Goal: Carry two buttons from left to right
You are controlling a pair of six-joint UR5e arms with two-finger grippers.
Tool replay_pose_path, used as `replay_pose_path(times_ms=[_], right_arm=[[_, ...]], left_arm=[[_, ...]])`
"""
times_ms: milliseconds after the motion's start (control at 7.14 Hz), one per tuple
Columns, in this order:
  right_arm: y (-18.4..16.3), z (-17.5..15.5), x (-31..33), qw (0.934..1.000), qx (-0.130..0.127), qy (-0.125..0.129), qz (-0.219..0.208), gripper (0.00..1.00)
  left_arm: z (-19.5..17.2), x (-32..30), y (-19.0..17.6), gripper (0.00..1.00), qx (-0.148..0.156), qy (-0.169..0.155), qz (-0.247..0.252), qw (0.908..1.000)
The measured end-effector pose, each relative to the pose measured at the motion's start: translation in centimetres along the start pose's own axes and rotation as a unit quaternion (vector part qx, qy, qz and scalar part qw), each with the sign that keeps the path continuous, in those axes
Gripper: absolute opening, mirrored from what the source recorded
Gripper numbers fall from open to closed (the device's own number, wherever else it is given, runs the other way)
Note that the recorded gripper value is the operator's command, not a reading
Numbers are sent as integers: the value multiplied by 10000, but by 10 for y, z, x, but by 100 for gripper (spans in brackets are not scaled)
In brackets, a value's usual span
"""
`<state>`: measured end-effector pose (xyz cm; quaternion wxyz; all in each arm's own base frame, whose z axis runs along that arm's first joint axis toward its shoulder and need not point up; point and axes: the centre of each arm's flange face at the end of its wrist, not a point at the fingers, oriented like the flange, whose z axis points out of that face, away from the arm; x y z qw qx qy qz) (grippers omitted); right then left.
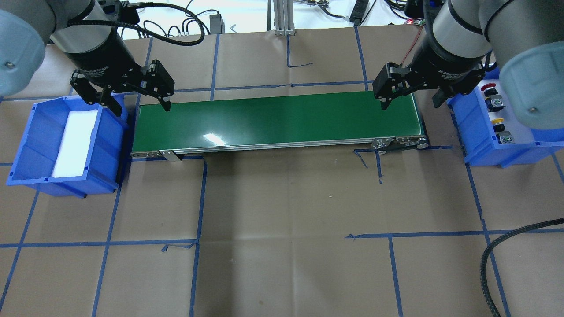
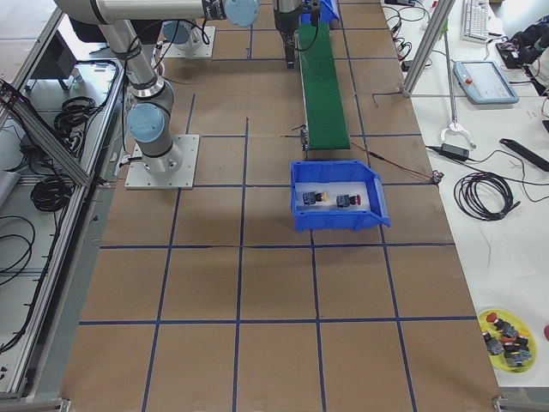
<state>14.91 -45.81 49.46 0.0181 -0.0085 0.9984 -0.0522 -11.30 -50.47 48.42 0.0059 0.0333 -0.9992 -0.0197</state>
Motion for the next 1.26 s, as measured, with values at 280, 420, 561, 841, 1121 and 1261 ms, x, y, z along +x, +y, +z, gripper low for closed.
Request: replay_pose_path(times_ms=[280, 420, 561, 841, 1121, 1261], right_arm=[[1, 3, 0, 10000, -33, -5, 0, 100], [1, 3, -1, 10000, -36, -9, 0, 100], [0, 4, -1, 10000, -39, -11, 1, 100], [0, 4, -1, 10000, -43, -7, 0, 100], [0, 5, 0, 10000, -46, -5, 1, 100], [0, 5, 0, 10000, -46, -5, 0, 100]], left_arm=[[1, 0, 0, 100, -5, -5, -1, 10000], [0, 0, 0, 100, 1, -6, 0, 10000], [-1, 0, 0, 100, 8, -6, 1, 10000], [-1, 0, 0, 100, 12, -6, 3, 10000], [-1, 0, -1, 100, 12, -6, 0, 10000], [-2, 0, -1, 100, 17, -6, 1, 10000]])
